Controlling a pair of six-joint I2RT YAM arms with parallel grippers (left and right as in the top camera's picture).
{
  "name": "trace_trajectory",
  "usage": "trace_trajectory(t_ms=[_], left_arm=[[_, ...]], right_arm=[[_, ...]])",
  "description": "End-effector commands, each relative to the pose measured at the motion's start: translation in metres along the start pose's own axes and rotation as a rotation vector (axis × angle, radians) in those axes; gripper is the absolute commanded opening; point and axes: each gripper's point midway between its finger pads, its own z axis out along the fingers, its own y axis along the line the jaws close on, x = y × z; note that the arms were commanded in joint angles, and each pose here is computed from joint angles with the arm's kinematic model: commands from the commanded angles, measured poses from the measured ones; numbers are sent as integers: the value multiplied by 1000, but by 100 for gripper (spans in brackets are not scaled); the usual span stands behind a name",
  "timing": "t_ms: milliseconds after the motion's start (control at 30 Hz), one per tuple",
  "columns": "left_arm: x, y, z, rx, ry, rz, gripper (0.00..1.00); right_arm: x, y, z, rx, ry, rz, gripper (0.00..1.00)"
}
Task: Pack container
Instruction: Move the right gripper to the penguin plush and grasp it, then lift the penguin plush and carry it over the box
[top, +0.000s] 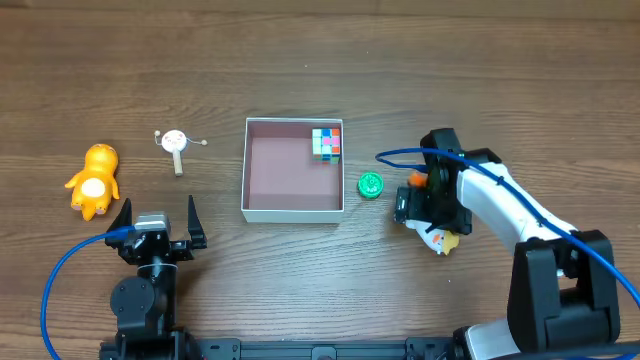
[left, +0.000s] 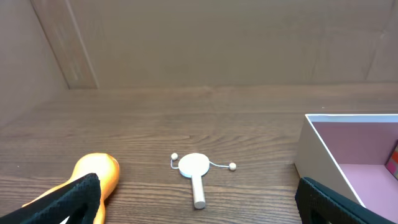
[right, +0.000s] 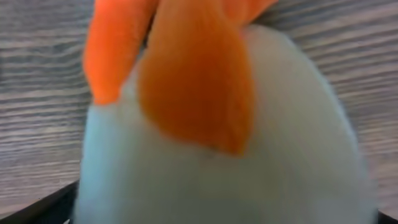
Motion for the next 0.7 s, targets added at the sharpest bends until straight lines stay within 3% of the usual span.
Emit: trace_trajectory(t_ms=[0, 100, 267, 367, 467, 667], left_arm=[[0, -2, 0, 13, -5, -7, 100], [0, -2, 0, 13, -5, -7, 100], [0, -2, 0, 13, -5, -7, 100], [0, -2, 0, 13, -5, -7, 100], [0, -2, 0, 13, -5, -7, 100], [0, -2, 0, 13, -5, -7, 100]], right_arm=[[-5, 4, -1, -23, -33, -16, 100], [-13, 0, -2, 3, -68, -12, 100], [-18, -1, -2, 10, -88, -8, 73], [-25, 2, -12, 4, -104, 0, 65], [-41, 9, -44, -6, -129, 18, 54], [-67, 40, -143, -146, -200, 3, 49]])
